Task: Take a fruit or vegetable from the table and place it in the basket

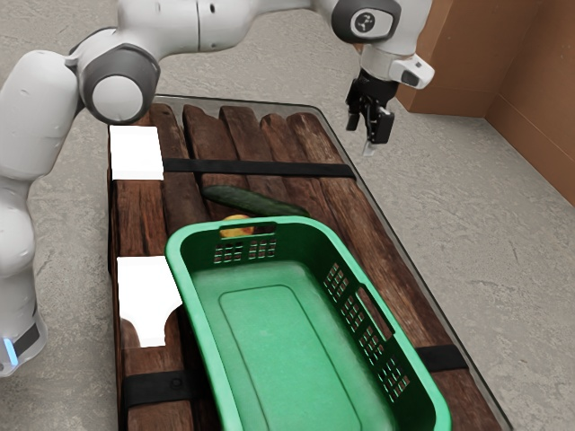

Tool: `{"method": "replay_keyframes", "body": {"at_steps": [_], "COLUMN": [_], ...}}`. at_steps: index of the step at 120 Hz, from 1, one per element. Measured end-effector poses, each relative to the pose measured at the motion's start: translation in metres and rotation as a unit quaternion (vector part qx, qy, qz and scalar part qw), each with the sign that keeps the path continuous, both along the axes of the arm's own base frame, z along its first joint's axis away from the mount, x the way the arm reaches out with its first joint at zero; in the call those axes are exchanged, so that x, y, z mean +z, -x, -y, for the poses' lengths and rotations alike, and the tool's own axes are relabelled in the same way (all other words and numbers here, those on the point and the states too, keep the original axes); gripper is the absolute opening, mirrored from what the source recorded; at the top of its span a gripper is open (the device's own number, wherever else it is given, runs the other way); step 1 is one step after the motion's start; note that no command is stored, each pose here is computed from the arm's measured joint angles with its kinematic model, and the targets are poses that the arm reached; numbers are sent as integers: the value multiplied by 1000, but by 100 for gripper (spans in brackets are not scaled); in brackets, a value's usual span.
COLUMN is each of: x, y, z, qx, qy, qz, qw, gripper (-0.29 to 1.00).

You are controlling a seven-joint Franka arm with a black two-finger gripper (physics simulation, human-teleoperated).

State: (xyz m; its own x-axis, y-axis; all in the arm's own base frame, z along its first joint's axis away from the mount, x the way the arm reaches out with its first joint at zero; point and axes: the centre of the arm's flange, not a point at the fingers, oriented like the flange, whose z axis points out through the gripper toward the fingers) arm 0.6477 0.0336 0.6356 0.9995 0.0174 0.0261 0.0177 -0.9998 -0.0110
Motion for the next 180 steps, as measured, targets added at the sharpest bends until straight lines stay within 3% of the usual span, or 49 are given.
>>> {"method": "replay_keyframes", "body": {"at_steps": [40,54,70,108,134,152,169,180], "x": [7,-57,-81,-112,-119,-128,-121,-126], "y": [3,37,61,61,84,117,168,179], "z": [-12,-57,-88,-84,-77,-62,-57,-60], "qx": [2,46,62,-10,-51,-87,-93,-84], "qy": [5,-9,-9,15,37,37,24,9], "qz": [12,-56,-61,-53,-57,-67,-40,-26], "qw": [1000,997,996,998,996,993,995,996], "gripper": [70,70,70,70,70,70,70,70]}}
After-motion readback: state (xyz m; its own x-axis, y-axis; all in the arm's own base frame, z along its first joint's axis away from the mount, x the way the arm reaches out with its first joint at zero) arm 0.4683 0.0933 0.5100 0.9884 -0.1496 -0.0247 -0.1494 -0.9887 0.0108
